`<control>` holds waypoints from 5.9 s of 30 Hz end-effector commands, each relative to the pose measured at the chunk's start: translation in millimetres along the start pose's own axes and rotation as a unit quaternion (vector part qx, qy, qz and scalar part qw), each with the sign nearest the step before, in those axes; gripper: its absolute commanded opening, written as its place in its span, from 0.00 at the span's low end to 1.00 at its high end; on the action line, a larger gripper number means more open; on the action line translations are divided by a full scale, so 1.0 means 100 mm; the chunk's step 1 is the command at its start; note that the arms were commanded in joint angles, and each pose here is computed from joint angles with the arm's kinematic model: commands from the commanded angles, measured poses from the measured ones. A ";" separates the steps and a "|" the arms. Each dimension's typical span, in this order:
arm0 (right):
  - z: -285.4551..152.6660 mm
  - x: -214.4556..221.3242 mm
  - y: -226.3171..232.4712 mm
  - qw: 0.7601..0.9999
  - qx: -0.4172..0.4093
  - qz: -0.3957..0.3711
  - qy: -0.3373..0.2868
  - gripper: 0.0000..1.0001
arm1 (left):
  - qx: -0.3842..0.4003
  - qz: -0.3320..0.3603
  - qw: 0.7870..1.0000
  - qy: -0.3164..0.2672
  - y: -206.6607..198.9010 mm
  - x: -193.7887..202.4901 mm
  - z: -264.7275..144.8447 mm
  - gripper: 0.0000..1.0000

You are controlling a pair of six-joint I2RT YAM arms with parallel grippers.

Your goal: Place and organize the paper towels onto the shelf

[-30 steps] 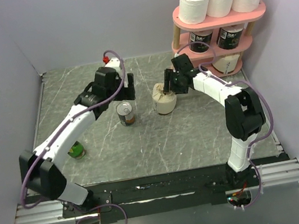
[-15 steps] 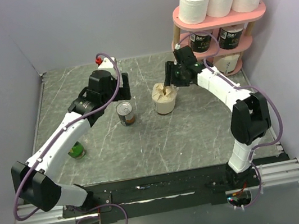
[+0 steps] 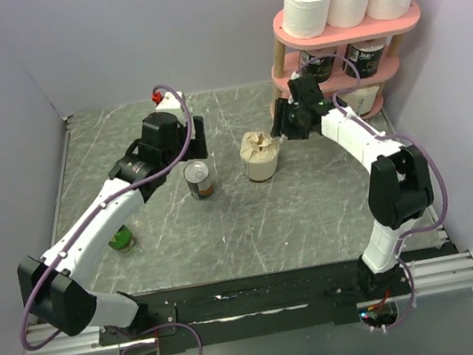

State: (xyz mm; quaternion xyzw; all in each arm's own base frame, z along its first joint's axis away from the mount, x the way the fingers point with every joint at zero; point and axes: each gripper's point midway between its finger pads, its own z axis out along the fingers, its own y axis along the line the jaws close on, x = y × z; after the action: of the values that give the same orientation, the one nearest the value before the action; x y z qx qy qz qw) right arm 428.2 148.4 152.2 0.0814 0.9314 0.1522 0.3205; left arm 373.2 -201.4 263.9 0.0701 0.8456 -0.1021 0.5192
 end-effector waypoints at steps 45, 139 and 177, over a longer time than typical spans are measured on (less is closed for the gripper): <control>-0.11 -0.12 -0.84 0.987 0.061 0.129 -0.072 0.40 | -0.011 0.002 0.999 -0.031 0.02 -0.20 -0.10 0.96; -0.47 -1.18 -1.36 0.915 -0.031 0.327 -0.233 0.69 | -0.002 0.010 1.000 -0.029 -0.08 -0.16 -0.14 0.96; 0.37 -1.24 -1.37 0.902 -0.107 0.343 -0.237 0.35 | -0.003 0.014 0.999 -0.029 -0.11 -0.15 -0.14 0.96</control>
State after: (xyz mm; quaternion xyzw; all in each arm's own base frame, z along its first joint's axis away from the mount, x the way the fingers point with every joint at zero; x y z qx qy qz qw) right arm 517.2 -2.5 120.2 0.4083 0.7444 0.3092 0.4285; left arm 366.5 -210.0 266.2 0.0774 0.8421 -0.0920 0.5258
